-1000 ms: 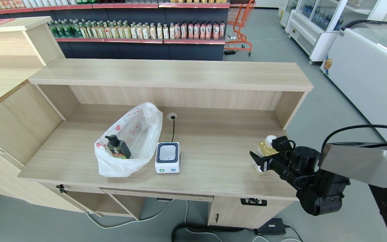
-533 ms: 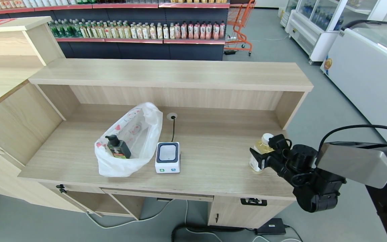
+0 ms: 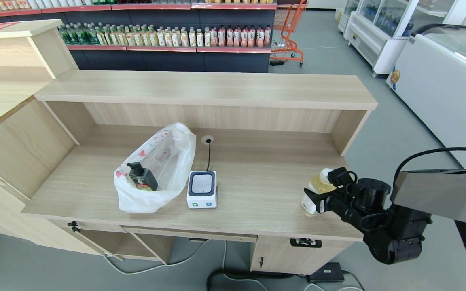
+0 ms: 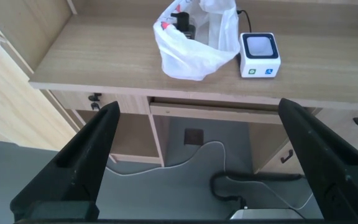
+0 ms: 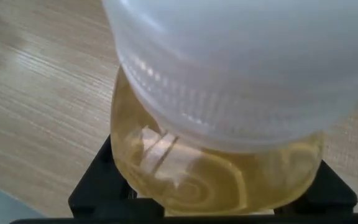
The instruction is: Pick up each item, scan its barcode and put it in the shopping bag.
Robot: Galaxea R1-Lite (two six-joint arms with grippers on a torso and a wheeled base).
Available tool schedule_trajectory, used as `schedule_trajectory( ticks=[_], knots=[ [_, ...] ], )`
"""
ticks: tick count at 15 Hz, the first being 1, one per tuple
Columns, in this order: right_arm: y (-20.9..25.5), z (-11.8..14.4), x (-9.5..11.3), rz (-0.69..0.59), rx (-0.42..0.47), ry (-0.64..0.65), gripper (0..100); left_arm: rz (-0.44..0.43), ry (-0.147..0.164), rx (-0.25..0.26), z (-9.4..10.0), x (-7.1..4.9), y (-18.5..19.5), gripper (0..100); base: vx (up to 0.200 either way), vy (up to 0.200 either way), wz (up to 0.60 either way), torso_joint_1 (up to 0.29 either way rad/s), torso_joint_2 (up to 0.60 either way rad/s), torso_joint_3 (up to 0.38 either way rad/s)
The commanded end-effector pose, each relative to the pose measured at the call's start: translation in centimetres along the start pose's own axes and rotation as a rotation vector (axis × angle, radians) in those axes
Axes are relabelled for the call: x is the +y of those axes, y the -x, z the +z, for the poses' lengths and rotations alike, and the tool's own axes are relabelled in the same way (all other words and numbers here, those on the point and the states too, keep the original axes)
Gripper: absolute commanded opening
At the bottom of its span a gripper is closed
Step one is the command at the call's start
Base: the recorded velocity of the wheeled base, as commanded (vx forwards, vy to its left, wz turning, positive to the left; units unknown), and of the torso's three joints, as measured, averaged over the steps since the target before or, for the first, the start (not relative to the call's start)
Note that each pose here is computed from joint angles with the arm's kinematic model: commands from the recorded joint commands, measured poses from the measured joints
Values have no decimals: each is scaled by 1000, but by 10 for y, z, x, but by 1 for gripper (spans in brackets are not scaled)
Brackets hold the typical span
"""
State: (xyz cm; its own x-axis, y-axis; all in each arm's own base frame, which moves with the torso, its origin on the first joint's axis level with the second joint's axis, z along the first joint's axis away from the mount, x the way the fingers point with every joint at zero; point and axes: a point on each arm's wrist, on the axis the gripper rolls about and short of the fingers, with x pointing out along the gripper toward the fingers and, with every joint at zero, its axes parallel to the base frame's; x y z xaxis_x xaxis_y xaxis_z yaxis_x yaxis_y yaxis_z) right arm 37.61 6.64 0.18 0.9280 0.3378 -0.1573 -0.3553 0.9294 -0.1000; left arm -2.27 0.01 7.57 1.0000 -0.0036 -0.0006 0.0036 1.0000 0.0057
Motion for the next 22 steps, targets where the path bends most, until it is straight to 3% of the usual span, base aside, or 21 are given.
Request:
schedule_trajectory(
  ticks=[1,4,6,10,11,16,22],
  knots=[
    [30,36,-2,28,-9,-61,0,1,0,-1,0,0,0,100,0,0,0,0,0,0],
    [50,43,0,33,35,-124,0,1,0,-1,0,0,0,100,0,0,0,0,0,0],
    [63,75,4,84,-2,-231,0,-1,0,-1,0,0,0,100,0,0,0,0,0,0],
    [114,134,15,445,12,-313,0,-1,0,-1,0,0,0,100,0,0,0,0,0,0],
    [124,143,28,537,12,-302,0,1,0,-1,0,0,0,100,0,0,0,0,0,0],
    [164,139,70,735,47,-281,0,1,0,-1,0,0,0,100,0,0,0,0,0,0],
    [177,144,92,836,82,-268,0,-1,0,-1,0,0,0,100,0,0,0,0,0,0]
  ],
)
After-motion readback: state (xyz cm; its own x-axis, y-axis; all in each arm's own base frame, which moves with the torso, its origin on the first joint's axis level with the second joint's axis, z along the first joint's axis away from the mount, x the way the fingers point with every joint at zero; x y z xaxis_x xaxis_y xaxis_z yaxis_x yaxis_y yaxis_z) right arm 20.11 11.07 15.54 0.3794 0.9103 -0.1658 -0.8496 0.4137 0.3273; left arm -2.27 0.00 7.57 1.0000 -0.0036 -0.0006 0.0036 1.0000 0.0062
